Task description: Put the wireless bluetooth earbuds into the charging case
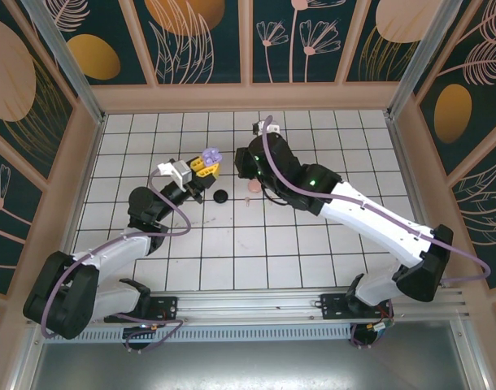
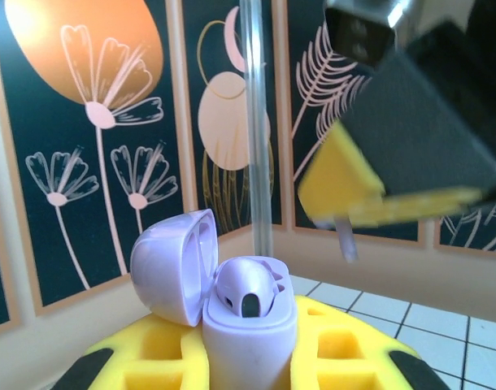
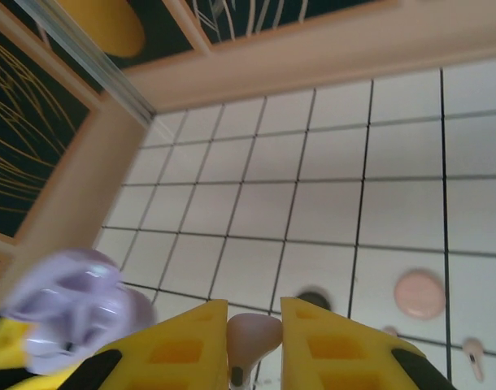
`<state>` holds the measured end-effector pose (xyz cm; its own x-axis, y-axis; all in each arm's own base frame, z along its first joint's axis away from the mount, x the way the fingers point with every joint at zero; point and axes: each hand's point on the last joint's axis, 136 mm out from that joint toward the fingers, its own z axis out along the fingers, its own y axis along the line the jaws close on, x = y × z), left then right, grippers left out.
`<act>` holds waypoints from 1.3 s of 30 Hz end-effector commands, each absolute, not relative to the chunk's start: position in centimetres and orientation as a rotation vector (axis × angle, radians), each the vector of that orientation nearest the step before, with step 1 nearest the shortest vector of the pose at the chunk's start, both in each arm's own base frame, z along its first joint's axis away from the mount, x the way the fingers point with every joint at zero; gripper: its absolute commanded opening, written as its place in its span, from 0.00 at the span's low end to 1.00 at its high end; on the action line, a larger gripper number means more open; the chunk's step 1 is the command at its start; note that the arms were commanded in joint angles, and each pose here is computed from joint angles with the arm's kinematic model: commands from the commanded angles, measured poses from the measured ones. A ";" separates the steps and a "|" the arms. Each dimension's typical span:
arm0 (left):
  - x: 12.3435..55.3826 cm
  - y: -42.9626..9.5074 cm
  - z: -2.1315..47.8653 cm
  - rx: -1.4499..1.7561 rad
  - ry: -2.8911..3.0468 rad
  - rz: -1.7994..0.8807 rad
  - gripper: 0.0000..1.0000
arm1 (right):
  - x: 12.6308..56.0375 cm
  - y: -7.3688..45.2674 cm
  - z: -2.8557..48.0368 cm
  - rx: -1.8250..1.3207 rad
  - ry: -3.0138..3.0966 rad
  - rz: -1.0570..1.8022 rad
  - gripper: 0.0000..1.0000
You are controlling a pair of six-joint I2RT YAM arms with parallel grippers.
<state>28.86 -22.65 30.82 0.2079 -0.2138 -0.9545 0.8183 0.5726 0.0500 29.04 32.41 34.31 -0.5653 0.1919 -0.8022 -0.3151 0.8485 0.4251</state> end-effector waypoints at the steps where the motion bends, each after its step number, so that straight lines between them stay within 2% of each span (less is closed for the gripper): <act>1: 28.1 -23.8 31.7 0.723 1.095 -0.802 0.00 | 29.0 32.5 38.2 -0.126 1.952 0.712 0.19; 12: 27.8 -25.2 31.6 0.766 1.092 -0.836 0.00 | 27.7 35.3 38.8 -0.226 1.901 0.781 0.19; 39: 27.8 -25.4 32.4 0.765 1.073 -0.830 0.00 | 27.5 35.9 35.2 -0.230 1.978 0.770 0.18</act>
